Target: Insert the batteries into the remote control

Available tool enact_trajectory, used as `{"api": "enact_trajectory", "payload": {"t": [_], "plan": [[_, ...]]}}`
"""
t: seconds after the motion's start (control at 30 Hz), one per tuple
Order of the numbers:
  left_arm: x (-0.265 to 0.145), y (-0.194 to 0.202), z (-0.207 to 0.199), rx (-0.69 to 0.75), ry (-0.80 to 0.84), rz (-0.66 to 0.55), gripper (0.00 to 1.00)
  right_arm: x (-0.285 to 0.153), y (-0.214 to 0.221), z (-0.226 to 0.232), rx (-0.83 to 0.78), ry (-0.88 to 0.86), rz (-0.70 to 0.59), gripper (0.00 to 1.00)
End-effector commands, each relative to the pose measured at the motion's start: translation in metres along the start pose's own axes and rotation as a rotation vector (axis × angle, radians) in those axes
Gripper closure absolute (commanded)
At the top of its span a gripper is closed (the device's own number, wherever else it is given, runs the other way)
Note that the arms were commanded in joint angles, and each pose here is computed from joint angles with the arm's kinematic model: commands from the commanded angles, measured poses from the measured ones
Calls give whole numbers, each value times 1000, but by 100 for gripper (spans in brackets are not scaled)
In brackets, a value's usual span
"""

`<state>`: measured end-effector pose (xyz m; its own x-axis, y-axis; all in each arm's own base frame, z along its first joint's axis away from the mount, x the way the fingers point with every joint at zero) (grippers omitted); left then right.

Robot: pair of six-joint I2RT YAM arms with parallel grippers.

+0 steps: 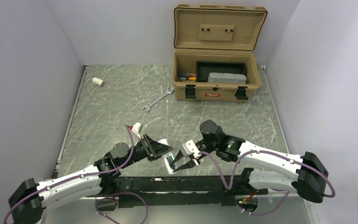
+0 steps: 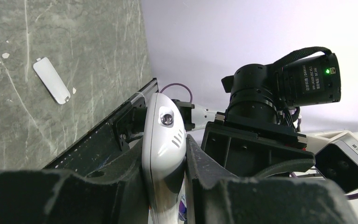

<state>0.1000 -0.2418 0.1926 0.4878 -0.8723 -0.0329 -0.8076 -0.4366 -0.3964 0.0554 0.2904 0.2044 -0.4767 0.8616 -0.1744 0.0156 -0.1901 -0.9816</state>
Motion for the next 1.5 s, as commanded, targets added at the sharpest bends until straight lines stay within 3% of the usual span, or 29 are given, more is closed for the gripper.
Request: {"api": "enact_trajectory", "payload": {"t": [0.0,0.43,1.47], "plan": [[1,-12,-36,18,122,-32,100,0,2,3,-20,-45,-10,68],[1,-13,-40,26,133,-29,100,2,5,-2,-1,-62,-3,74],[4,-13,-43,17,161,-28,100,11,6,-15,20,-62,-44,74]]}}
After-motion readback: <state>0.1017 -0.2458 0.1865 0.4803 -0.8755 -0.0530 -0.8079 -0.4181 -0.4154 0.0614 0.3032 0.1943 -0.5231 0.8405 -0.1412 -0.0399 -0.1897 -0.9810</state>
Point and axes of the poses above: each gripper's point midway between its finger pads, its own x axis out along the fingers, its own z axis along the line the jaws close on, y = z × x, the point moved 4 cm from there along -x, back along the fingers, and after that the axes turned 15 degrees about x, right-handed, at the moved point
